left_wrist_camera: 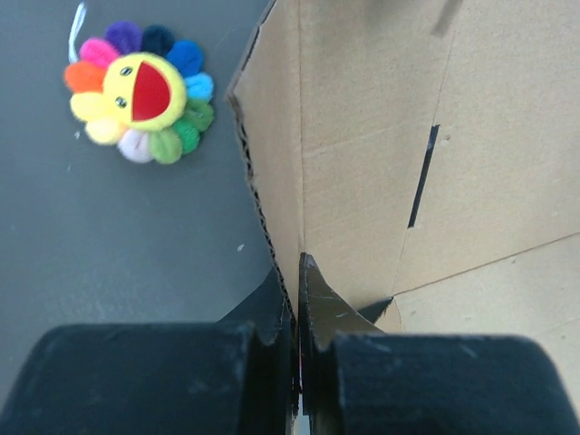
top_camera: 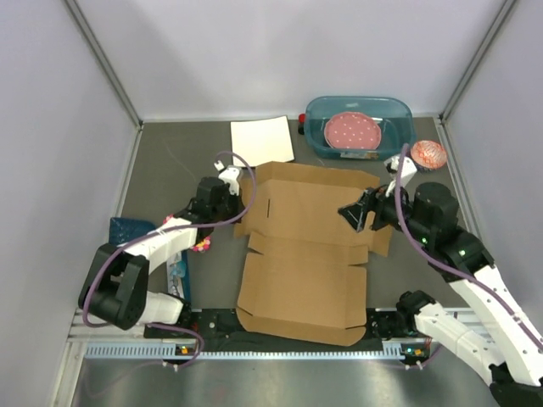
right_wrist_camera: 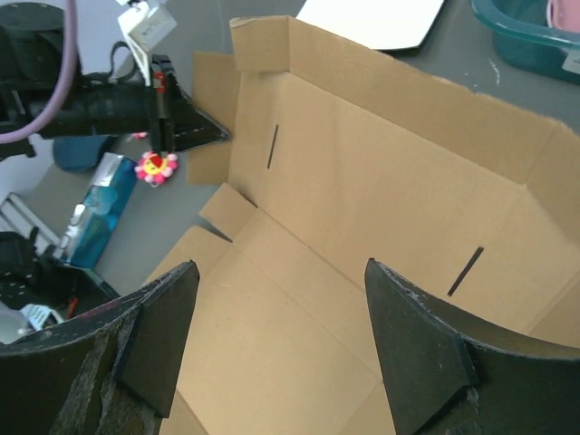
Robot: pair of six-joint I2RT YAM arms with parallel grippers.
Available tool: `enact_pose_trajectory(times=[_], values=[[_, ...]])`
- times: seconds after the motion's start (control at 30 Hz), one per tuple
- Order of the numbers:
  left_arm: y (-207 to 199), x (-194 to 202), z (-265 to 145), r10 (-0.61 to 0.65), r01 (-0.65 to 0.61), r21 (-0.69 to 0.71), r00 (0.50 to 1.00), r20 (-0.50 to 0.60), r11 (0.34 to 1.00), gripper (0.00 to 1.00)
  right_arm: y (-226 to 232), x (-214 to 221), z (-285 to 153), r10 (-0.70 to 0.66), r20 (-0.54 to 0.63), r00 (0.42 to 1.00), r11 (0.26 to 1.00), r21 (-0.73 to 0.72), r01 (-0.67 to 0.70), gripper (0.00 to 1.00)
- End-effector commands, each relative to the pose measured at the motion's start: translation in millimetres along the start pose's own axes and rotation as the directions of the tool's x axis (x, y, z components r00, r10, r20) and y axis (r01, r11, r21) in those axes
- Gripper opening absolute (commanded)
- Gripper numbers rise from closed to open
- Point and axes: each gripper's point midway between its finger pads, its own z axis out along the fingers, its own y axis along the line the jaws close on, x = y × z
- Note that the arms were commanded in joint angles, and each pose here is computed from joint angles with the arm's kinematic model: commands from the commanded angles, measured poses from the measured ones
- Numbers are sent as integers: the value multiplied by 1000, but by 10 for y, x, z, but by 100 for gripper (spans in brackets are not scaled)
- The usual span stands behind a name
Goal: Fold the paper box
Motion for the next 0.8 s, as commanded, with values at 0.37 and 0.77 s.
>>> enact_pose_trajectory(times=[0.37,0.77], values=[[-236,-465,175,408,-409,-39,913,-31,912,0,-141,-648,659,-254,23,967,966,60,252,77],[-129,-321,138,454,-458,-92,889,-65,884,0,-335,-670,1396,-350,-39,936,935,55,351,78]])
